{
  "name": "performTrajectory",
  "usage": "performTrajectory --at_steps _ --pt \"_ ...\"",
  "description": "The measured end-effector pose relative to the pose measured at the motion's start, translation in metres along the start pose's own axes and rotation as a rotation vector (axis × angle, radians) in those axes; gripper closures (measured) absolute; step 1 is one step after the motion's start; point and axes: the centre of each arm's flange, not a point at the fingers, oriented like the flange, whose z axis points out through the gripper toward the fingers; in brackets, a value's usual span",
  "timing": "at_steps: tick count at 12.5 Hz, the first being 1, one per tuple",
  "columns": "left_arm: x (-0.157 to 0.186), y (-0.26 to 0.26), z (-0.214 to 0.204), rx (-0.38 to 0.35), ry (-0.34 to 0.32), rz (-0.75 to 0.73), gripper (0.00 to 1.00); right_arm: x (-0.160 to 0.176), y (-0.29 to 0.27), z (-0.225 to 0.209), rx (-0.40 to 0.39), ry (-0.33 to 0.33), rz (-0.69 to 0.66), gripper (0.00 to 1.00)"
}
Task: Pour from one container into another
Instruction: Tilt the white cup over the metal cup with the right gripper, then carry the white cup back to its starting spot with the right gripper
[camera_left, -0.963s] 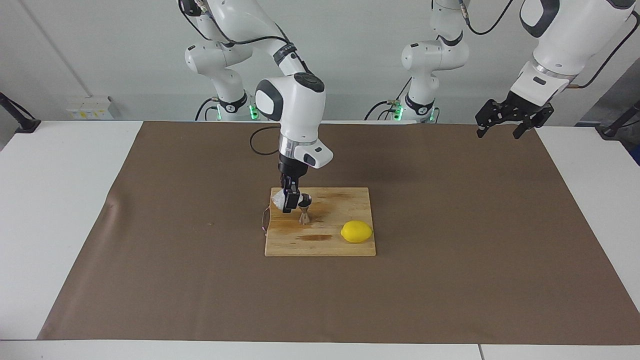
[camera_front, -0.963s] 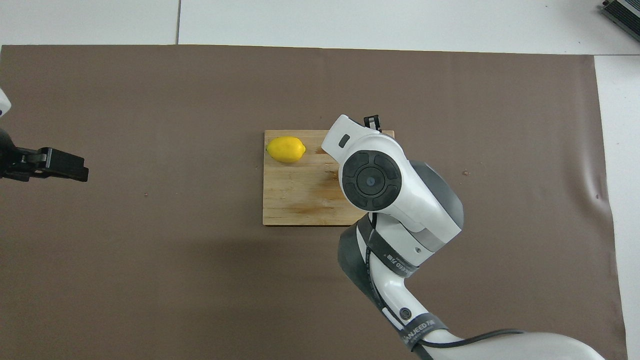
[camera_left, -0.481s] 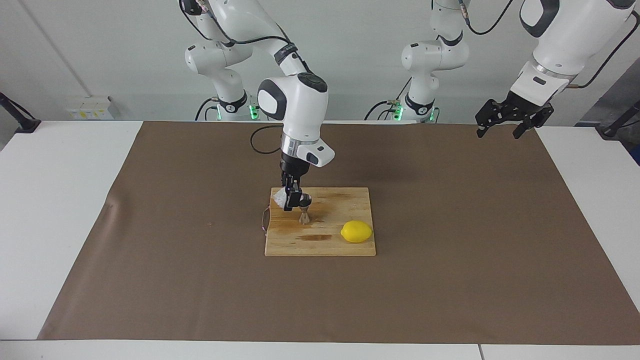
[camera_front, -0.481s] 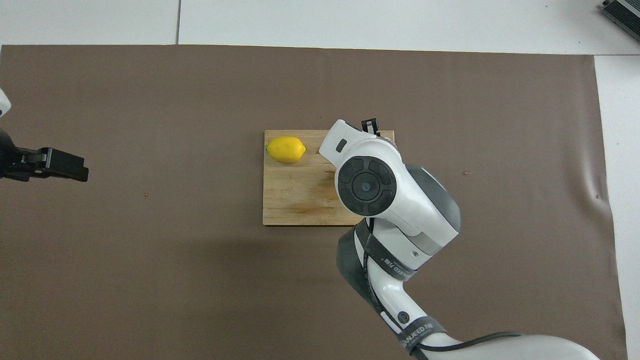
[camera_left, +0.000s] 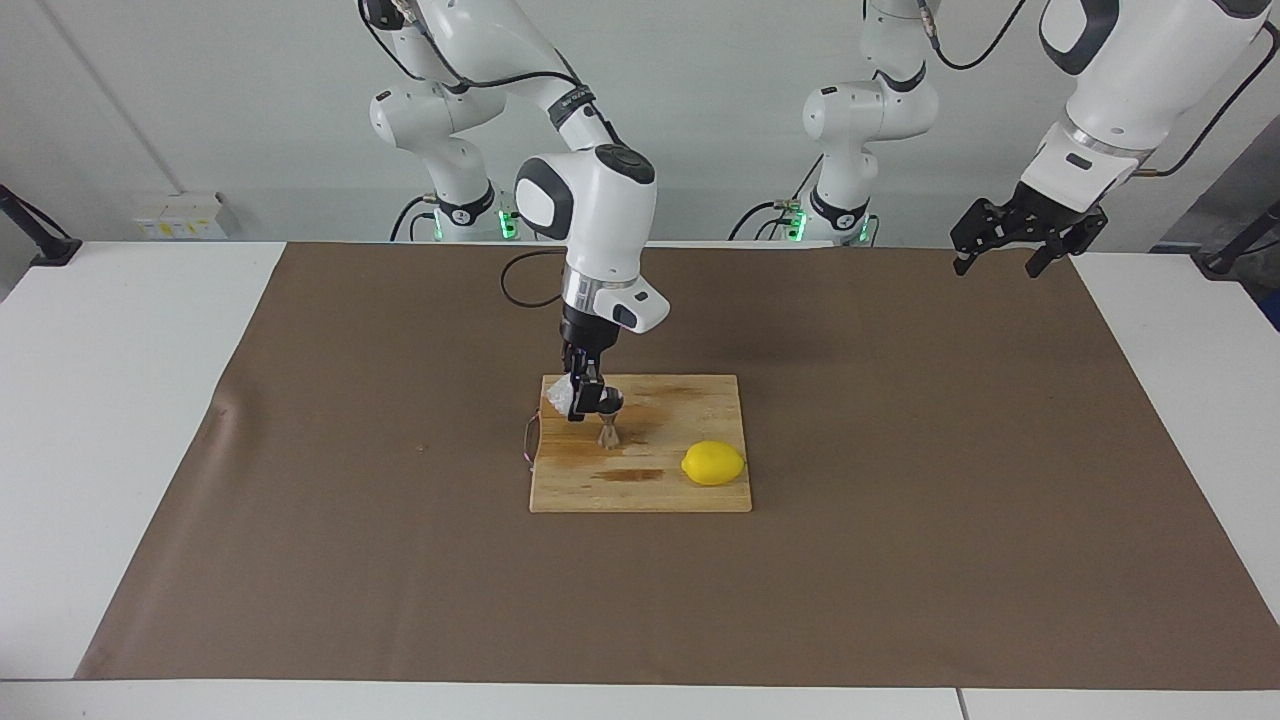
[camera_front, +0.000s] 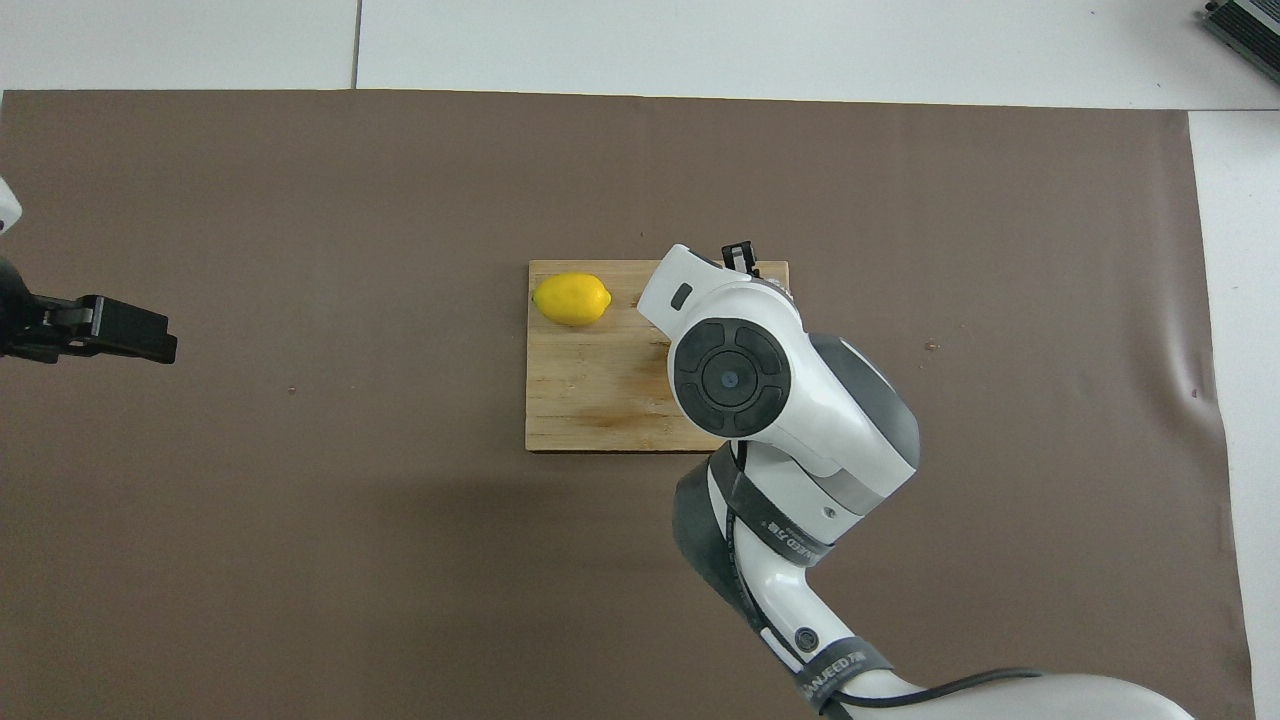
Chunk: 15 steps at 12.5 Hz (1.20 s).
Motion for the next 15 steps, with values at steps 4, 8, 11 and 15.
performTrajectory --at_steps 4,8,11,15 --pt "0.0 0.0 0.0 0.0 0.0 0.0 0.0 0.001 0.0 -0.001 -0.005 0.004 0.049 0.49" --pt "0.0 0.0 0.0 0.0 0.0 0.0 0.0 -0.001 0.001 0.0 -0.003 0.018 0.098 0.49" --pt "0.0 0.0 0.0 0.0 0.0 0.0 0.0 -0.002 0.001 0.001 0.005 0.03 0.118 0.49" --pt "0.0 0.0 0.0 0.0 0.0 0.0 0.0 -0.01 0.002 -0.001 0.04 0.083 0.183 0.49"
